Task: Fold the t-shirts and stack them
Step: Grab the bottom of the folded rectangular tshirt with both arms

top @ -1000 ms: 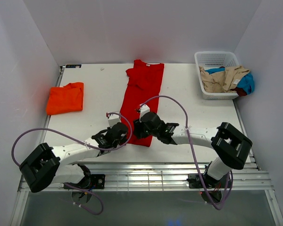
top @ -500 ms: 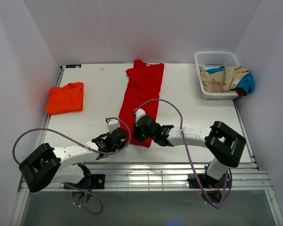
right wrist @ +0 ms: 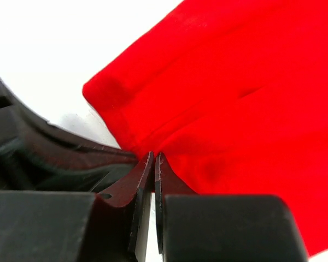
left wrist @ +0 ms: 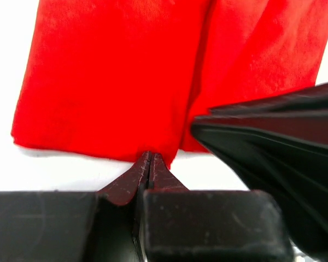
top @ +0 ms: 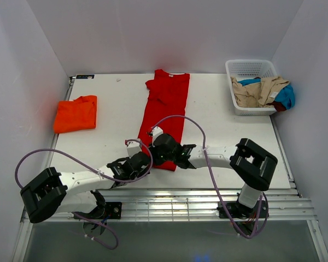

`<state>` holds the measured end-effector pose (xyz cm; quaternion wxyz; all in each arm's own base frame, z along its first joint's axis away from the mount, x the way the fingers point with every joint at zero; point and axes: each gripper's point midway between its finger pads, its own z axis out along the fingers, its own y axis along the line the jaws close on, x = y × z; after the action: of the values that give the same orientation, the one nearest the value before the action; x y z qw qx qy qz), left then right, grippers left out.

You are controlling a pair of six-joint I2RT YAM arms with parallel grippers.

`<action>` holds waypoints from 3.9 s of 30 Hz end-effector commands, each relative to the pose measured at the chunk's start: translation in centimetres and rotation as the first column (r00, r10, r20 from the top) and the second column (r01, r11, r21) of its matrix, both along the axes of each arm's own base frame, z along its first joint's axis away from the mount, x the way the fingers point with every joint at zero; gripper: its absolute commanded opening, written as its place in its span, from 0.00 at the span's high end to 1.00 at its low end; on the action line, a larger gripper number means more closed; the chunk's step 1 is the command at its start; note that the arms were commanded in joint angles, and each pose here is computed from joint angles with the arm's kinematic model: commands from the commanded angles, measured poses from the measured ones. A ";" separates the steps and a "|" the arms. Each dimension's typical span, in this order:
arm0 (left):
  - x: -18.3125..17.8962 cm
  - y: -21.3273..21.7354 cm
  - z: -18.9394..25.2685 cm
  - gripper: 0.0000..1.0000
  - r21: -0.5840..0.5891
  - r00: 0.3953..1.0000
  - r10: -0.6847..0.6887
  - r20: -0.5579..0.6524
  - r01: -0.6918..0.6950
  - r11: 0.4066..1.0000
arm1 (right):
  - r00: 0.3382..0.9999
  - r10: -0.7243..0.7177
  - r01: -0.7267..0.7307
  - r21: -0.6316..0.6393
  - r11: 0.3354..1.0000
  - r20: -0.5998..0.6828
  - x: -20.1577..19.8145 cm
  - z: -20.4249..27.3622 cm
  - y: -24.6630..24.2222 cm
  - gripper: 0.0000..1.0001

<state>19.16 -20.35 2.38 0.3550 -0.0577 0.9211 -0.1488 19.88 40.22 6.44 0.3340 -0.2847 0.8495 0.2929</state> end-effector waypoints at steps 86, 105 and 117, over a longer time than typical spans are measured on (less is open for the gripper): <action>2.8 5.7 -2.1 0.90 -0.017 0.987 -0.088 -0.133 0.087 0.996 | 0.917 -0.395 0.360 -0.313 0.879 -0.056 -4.3 -6.0 -12.1 0.92; -6.4 0.9 3.9 1.00 -0.139 0.989 -0.123 -0.079 0.111 0.984 | 0.892 -0.447 0.437 -0.367 0.821 0.063 -11.5 -1.5 -15.1 0.92; -0.7 -2.6 8.9 1.00 -0.160 0.969 -0.077 0.233 0.116 0.980 | 0.792 -0.539 0.602 -0.220 0.768 0.287 -4.5 5.1 -14.6 0.92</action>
<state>16.14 -21.61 9.00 0.3916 -0.0191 0.8860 -0.2476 12.17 26.77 8.55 0.3877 -0.1197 0.9132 0.0381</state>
